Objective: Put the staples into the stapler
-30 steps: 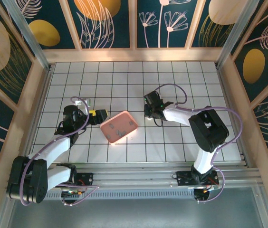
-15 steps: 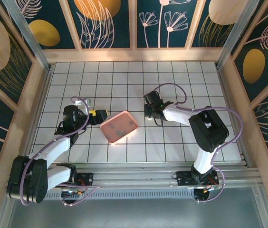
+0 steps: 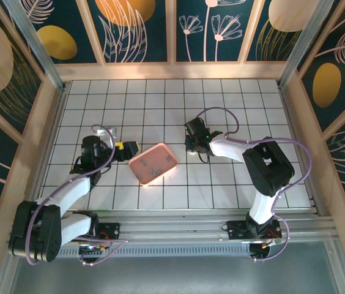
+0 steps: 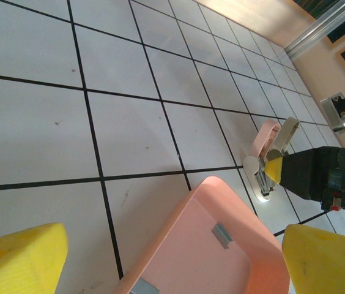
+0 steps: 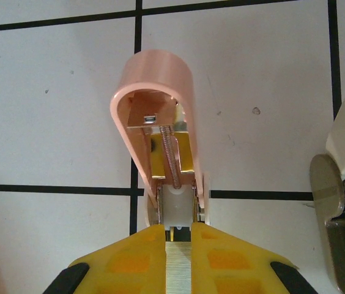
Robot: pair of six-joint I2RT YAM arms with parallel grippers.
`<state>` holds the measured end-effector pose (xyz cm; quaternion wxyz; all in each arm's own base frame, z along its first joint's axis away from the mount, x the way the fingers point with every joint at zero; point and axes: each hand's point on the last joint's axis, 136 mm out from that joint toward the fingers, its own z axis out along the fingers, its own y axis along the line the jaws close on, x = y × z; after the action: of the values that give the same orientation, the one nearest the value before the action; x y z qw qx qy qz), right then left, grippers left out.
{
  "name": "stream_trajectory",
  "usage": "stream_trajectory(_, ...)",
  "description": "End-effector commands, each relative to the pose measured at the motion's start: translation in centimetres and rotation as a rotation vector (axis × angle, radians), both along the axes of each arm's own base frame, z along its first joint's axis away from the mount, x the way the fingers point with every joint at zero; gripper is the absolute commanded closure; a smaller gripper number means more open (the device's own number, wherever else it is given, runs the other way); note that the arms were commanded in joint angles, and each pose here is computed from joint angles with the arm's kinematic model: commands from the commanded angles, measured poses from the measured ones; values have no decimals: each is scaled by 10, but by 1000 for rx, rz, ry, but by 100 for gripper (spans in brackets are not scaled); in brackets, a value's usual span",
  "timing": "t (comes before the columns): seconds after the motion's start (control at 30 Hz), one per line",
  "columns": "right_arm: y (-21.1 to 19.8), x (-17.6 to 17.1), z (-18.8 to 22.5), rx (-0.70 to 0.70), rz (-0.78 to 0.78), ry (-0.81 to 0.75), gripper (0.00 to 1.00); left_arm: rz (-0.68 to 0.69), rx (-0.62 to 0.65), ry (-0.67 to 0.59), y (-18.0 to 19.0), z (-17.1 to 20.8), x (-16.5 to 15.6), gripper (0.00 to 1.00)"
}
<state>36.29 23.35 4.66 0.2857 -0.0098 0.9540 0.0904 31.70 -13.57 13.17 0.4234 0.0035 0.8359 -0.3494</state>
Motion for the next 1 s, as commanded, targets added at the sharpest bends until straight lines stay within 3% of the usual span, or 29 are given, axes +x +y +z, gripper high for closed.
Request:
stream_trajectory(0.0,-2,-6,-11,-48,27,17,86,-24,0,-47,-2,10,3,10)
stream_trajectory(0.97,-3,-11,-15,-86,0,22,83,-28,-3,-53,-3,11,4,10)
